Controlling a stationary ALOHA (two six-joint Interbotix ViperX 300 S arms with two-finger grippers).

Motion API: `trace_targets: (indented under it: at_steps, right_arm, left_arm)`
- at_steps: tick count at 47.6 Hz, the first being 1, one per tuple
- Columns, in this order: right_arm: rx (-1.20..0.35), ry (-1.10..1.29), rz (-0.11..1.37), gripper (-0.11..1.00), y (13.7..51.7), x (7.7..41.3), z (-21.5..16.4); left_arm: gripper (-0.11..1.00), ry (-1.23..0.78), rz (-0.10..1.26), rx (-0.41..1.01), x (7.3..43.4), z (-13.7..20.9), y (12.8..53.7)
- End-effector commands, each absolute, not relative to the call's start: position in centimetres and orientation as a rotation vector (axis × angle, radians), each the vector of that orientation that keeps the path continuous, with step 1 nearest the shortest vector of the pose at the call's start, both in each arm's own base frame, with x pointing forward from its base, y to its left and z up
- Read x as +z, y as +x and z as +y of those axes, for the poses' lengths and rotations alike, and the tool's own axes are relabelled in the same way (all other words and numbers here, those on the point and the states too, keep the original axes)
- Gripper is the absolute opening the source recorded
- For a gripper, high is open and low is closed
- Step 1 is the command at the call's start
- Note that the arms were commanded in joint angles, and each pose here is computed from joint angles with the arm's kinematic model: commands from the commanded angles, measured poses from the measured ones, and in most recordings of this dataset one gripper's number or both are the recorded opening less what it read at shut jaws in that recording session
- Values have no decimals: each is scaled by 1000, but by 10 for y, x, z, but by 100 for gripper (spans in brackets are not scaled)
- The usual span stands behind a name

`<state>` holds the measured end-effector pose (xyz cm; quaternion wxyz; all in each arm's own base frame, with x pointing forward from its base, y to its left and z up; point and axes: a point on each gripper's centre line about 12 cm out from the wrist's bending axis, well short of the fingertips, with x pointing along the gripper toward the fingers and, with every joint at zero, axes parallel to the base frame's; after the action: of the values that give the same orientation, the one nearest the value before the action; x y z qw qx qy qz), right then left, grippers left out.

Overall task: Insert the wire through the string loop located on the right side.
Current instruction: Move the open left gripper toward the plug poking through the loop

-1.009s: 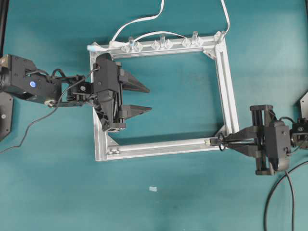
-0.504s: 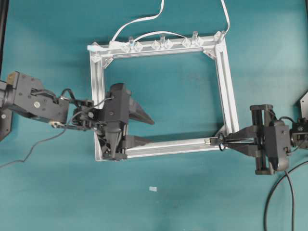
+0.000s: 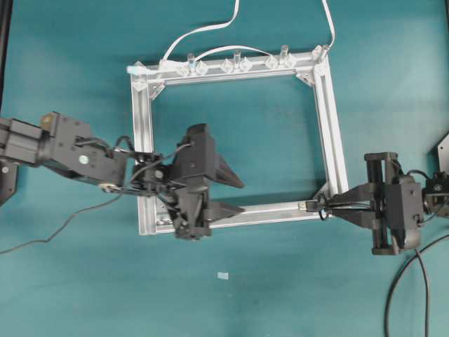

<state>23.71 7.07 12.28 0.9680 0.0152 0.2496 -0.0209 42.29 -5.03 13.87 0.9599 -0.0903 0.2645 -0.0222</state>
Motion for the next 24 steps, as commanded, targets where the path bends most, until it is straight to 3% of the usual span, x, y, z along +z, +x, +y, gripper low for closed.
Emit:
trace_targets:
  at_steps: [1,11,24]
  right_arm:
    - [-41,35,488,11,240,127,72]
    - [-40,36,487,11,241,127,72]
    - [-40,37,484,11,242,128,73]
  left_arm:
    - [66,-211,487,-46,153,-53,438]
    - [89,-260,470,-38,149,-57,464]
    - [91,-219,438,-60,156,-61,479]
